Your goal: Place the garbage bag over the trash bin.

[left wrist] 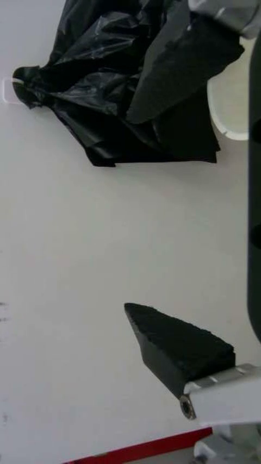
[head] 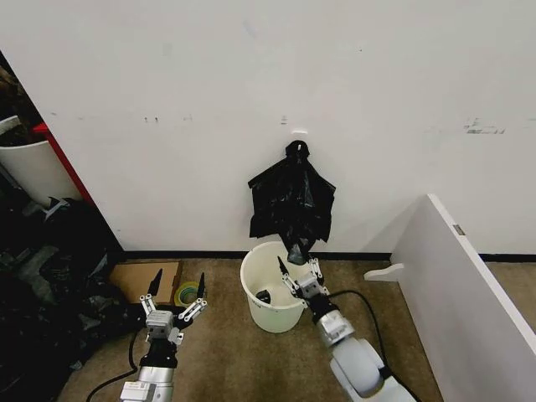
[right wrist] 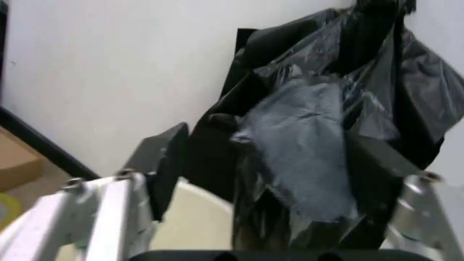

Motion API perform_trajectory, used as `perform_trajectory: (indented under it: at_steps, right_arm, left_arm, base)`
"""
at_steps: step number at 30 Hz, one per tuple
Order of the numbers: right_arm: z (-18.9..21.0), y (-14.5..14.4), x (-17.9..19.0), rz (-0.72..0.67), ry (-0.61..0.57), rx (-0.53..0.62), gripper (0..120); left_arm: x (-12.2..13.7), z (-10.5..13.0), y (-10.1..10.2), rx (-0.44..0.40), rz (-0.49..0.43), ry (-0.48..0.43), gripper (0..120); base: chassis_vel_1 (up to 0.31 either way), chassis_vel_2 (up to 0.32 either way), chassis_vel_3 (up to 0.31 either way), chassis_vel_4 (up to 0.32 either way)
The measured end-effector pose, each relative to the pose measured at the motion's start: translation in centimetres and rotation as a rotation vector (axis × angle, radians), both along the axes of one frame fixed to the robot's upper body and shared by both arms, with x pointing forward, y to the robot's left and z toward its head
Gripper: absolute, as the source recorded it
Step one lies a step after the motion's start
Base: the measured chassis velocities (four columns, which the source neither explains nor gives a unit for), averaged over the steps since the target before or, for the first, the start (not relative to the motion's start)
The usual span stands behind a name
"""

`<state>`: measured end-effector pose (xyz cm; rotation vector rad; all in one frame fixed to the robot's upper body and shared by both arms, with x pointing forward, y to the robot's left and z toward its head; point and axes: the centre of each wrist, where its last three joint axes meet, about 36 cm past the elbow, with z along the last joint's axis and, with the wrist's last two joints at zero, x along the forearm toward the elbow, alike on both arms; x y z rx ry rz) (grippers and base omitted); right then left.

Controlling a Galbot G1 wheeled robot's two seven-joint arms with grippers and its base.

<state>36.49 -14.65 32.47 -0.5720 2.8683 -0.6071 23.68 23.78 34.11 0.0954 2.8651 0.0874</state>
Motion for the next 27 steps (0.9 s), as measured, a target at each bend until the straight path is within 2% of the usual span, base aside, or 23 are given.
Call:
perform_trajectory:
  at_steps: [1,3,7,13,18,22,26,27]
  right_arm:
    - [0.1,0.5,0.4,-0.011,-0.008,-0.018,79]
    - [0.1,0.7,0.6,-0.015,-0.010,-0.024,81]
    - [-0.1,2.4,2.3,-0.050,-0.026,-0.088,98]
    - [0.0,3.3,3.7,-0.096,0.003,-0.123,100]
    - [-0.1,3.7,4.6,-0.135,0.032,-0.143,92]
    - [-0.6,3.8,5.5,-0.181,0.072,-0.175,74]
    - [-0.9,3.9,6.0,-0.221,0.106,-0.185,68]
    - [-1.0,3.9,6.3,-0.243,0.117,-0.193,61]
  left_arm:
    - [0.0,0.0,-0.1,-0.002,0.002,0.000,98]
    - [0.0,0.0,-0.1,-0.002,0.002,0.000,98]
    - [-0.1,-0.1,-0.2,-0.005,0.007,-0.001,98]
    - [-0.1,-0.1,0.0,-0.005,0.013,-0.007,98]
    - [-0.1,-0.3,-0.1,-0.007,0.013,-0.008,98]
    - [0.0,-0.3,-0.1,-0.010,0.013,-0.010,98]
    - [0.2,-0.4,0.0,-0.013,0.016,-0.011,98]
    - [0.2,-0.5,0.0,-0.014,0.017,-0.011,98]
  base:
    - [0.000,0.000,0.000,0.000]
    - [0.000,0.000,0.000,0.000]
    - [0.000,0.000,0.000,0.000]
    - [0.000,0.000,0.000,0.000]
    - [0.000,0.000,0.000,0.000]
    - [0.000,0.000,0.000,0.000]
    - [0.000,0.000,0.000,0.000]
    - [0.000,0.000,0.000,0.000]
